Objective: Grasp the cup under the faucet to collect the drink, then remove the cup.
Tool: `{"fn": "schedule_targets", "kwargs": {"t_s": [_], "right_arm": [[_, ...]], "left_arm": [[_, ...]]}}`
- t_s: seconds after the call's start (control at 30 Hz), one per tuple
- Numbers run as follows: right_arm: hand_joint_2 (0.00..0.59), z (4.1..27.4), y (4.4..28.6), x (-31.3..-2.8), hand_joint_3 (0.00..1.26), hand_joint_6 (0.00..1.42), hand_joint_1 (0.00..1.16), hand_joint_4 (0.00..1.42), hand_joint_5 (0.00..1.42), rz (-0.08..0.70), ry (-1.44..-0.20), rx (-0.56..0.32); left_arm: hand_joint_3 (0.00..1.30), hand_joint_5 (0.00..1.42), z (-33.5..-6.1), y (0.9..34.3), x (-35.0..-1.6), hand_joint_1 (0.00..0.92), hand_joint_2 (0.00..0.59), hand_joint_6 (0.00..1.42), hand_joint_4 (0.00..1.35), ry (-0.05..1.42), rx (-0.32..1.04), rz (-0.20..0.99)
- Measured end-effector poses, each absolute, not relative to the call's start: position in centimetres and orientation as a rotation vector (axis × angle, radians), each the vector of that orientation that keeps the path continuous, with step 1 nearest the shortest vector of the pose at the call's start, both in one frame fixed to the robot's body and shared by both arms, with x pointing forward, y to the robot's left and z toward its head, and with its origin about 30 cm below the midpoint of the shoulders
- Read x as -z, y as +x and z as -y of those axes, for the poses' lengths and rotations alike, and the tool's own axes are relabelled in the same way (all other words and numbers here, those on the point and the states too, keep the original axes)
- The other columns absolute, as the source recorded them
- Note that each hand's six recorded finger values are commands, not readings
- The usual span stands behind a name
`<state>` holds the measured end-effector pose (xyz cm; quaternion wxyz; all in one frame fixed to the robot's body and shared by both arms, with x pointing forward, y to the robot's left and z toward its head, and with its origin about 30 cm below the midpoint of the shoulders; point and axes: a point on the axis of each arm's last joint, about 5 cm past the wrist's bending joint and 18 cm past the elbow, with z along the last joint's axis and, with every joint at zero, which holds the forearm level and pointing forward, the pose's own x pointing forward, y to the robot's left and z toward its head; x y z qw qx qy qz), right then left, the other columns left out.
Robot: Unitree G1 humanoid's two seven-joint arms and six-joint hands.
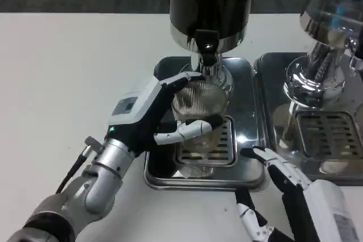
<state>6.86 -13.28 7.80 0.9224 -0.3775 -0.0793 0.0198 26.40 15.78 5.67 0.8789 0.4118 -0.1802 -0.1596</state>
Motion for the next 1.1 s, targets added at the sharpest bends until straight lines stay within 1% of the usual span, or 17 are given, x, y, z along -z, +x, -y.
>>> {"fn": "schedule_targets", "kwargs": {"t_s": [0.1, 0.23, 0.37, 0.43, 0.8, 0.9, 1.0, 1.1], "right_arm": [[0.452, 13.3, 6.9, -7.8, 0.29, 0.34, 0.44, 0.20, 0.22, 0.164, -0.775, -0.041], [0.452, 13.3, 6.9, -7.8, 0.29, 0.34, 0.44, 0.20, 0.22, 0.165, -0.775, -0.043], [0.453, 13.3, 7.1, -7.9, 0.29, 0.35, 0.44, 0.20, 0.22, 0.172, -0.774, -0.046], [0.455, 13.3, 7.1, -7.9, 0.29, 0.35, 0.45, 0.20, 0.22, 0.174, -0.774, -0.048], [0.454, 13.2, 7.4, -8.0, 0.30, 0.35, 0.45, 0.20, 0.22, 0.178, -0.762, -0.066], [0.452, 13.3, 7.5, -8.0, 0.30, 0.33, 0.45, 0.20, 0.22, 0.181, -0.762, -0.067], [0.452, 13.3, 7.5, -8.0, 0.28, 0.30, 0.45, 0.20, 0.23, 0.180, -0.754, -0.065], [0.452, 13.4, 7.7, -8.0, 0.27, 0.29, 0.45, 0.20, 0.23, 0.183, -0.750, -0.065]], "left_arm": [[0.30, 0.42, -15.8, 26.4, -5.7, 0.147, 0.092, 0.42, 0.30, 0.861, 0.342, 0.372], [0.24, 0.35, -15.9, 26.5, -5.8, 0.119, 0.082, 0.33, 0.22, 0.868, 0.352, 0.371], [0.22, 0.23, -16.3, 26.4, -5.9, 0.096, 0.071, 0.28, 0.15, 0.875, 0.363, 0.375], [0.23, 0.21, -16.4, 26.4, -5.9, 0.093, 0.074, 0.25, 0.15, 0.869, 0.364, 0.384], [0.23, 0.21, -17.7, 25.9, -6.5, 0.091, 0.068, 0.24, 0.14, 0.801, 0.320, 0.454], [0.25, 0.24, -18.2, 25.5, -6.7, 0.008, 0.093, 0.28, 0.22, 0.765, 0.291, 0.474], [0.32, 0.31, -19.5, 25.3, -7.2, 0.000, 0.113, 0.35, 0.30, 0.739, 0.247, 0.494], [0.37, 0.37, -21.0, 25.2, -7.9, 0.000, 0.125, 0.40, 0.36, 0.696, 0.189, 0.488]]}}
